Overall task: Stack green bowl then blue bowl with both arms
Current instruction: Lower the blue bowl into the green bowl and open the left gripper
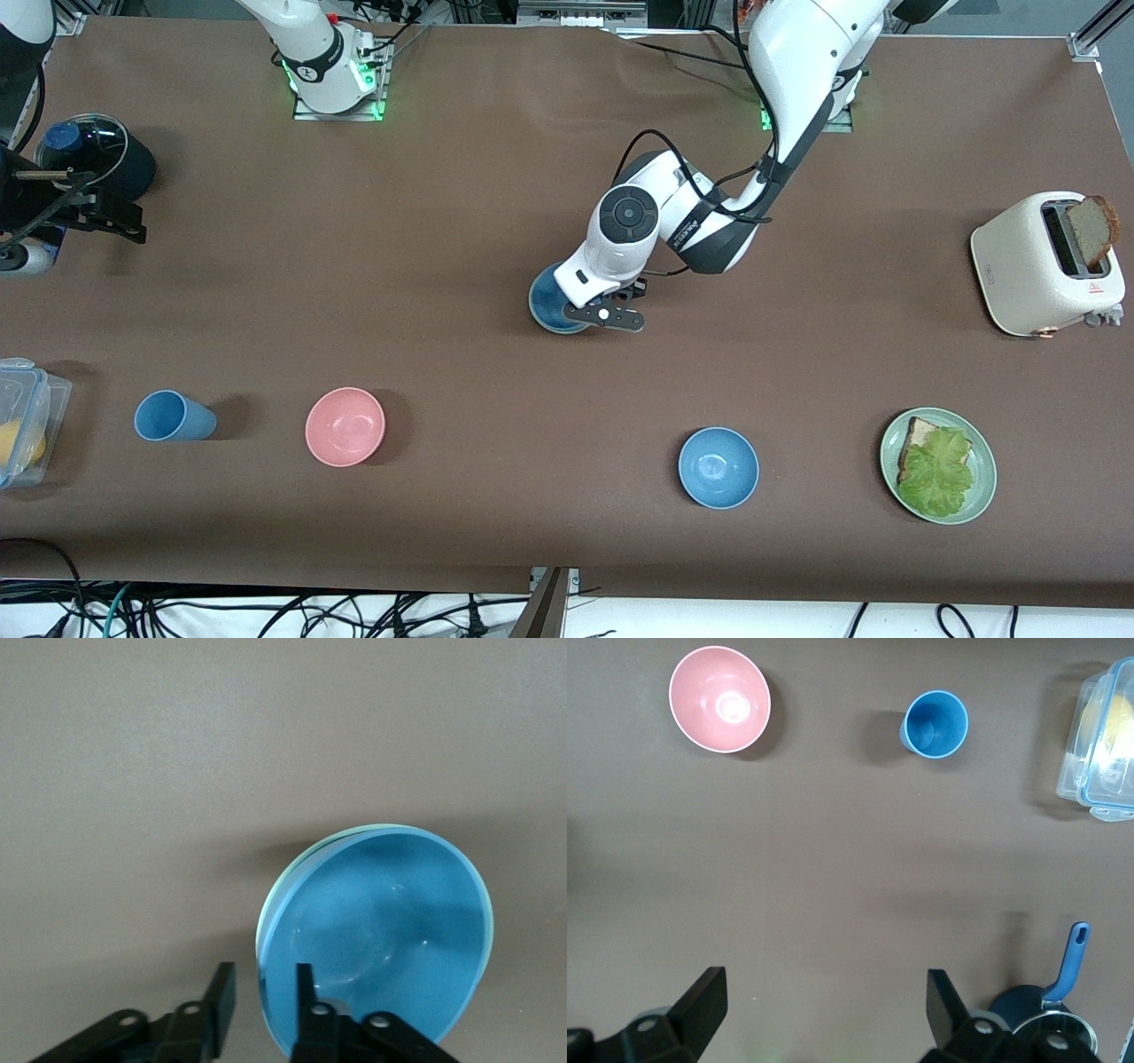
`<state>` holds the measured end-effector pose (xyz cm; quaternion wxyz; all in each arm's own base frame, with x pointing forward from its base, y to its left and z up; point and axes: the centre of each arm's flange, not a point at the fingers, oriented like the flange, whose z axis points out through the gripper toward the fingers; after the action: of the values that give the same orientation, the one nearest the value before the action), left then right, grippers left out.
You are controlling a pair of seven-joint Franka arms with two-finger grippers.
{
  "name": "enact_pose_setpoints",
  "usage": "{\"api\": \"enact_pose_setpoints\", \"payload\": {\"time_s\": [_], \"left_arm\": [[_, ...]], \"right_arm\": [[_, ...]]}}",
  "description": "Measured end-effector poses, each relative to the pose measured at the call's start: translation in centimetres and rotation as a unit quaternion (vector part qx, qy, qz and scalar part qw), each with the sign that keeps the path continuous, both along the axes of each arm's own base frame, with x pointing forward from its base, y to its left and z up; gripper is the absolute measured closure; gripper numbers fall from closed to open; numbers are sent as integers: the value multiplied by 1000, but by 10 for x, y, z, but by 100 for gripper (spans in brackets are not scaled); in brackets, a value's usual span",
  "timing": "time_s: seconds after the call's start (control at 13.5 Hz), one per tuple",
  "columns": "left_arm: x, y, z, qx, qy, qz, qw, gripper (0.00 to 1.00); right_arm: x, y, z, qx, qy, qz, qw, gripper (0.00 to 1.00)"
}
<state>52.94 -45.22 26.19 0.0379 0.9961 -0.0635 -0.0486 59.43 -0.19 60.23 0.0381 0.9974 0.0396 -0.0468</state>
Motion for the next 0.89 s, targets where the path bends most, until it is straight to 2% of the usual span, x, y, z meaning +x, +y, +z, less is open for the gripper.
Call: {"api": "enact_pose_setpoints", "payload": {"time_s": [0.22,0.3,0.44,0.59,0.89], "left_arm": [[8,-1,19,-9,-14,5,1000,29],[13,2,34,-8,-20,8,1000,17],[24,22,78,4,-23,20,1000,0],[35,54,135,26,-15,39,999,0],[46,116,229,73,23,75,994,0]], "right_arm": [[0,0,0,0,0,0,1000,0],[0,0,0,0,0,0,1000,0],[0,0,0,0,0,0,1000,0],[0,0,0,0,0,0,1000,0],[0,0,0,0,0,0,1000,0]]}}
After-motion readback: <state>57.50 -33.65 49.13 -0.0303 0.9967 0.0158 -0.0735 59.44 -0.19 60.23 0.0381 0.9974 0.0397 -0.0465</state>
